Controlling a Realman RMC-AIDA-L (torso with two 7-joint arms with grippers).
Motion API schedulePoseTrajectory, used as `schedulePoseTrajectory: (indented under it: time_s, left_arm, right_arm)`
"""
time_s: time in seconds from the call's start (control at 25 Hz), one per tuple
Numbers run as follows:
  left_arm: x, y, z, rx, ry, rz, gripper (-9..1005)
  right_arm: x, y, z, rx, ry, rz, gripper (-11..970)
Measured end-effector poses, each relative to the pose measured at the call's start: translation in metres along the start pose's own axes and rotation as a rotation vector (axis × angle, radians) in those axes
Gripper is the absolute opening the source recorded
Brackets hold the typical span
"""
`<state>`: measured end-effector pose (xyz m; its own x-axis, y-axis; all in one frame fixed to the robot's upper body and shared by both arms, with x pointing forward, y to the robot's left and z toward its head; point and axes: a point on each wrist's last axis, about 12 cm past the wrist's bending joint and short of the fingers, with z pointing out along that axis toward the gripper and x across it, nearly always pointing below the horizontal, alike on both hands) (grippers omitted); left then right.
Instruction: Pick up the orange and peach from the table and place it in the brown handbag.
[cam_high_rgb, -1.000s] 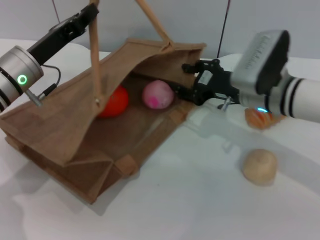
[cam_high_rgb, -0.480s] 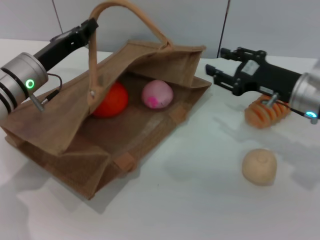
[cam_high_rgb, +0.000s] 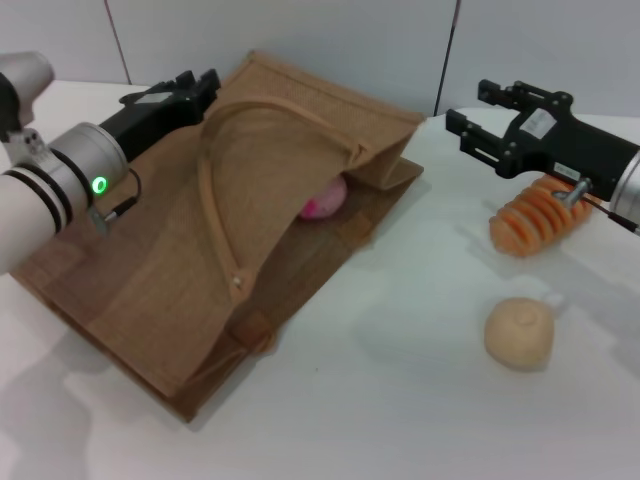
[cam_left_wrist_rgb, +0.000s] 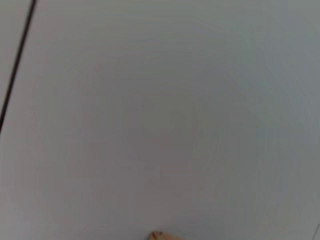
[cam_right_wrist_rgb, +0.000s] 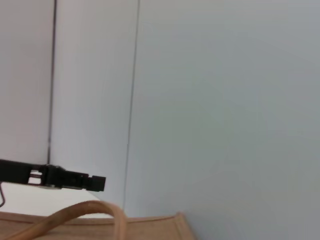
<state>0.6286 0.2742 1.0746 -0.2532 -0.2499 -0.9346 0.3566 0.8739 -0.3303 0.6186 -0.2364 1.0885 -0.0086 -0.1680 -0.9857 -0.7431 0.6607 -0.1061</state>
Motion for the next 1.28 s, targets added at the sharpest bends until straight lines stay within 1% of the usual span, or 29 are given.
schedulePoseTrajectory:
  time_s: [0.08,0.24,0.36,0.56,0.72,0.84,0.96,1.04,1.16,1.28]
  left_arm:
    - [0.002,-0.002,0.001,-0.002,-0.006,0.026,242]
    - [0.006,-0.009,0.002,-0.003,-0.035,0.071,475]
    - [0.011,-0.014,0.003,-0.016,-0.062,0.103,535]
    - [0.017,-0.019,-0.001,-0.062,-0.125,0.158,636]
    - [0.019,-0.017,-0.009,-0.112,-0.185,0.169,636]
    - [0.019,-0.011,-0.019,-0.156,-0.234,0.164,636]
    - [0.02,-0.009,-0.03,-0.165,-0.29,0.177,636]
    - [0.019,-0.01,-0.035,-0.17,-0.331,0.191,636]
    - [0.02,-0.007,-0.043,-0.209,-0.371,0.197,636]
    - [0.021,-0.003,-0.048,-0.24,-0.382,0.185,636]
  right_arm:
    - [0.001,-0.002,-0.003,0.015,-0.004,0.005,569]
    - [0.003,-0.007,-0.009,0.06,-0.018,0.021,568]
    - [0.004,-0.012,-0.016,0.106,-0.029,0.02,567]
    - [0.009,-0.017,-0.028,0.189,-0.059,-0.026,567]
    - [0.012,-0.017,-0.041,0.271,-0.123,-0.069,566]
    - [0.016,-0.014,-0.049,0.342,-0.162,-0.093,565]
    - [0.019,-0.013,-0.062,0.423,-0.204,-0.113,565]
    - [0.022,-0.013,-0.072,0.487,-0.234,-0.117,565]
    - [0.025,-0.013,-0.082,0.579,-0.267,-0.106,565]
    - [0.028,-0.012,-0.09,0.632,-0.288,-0.095,566]
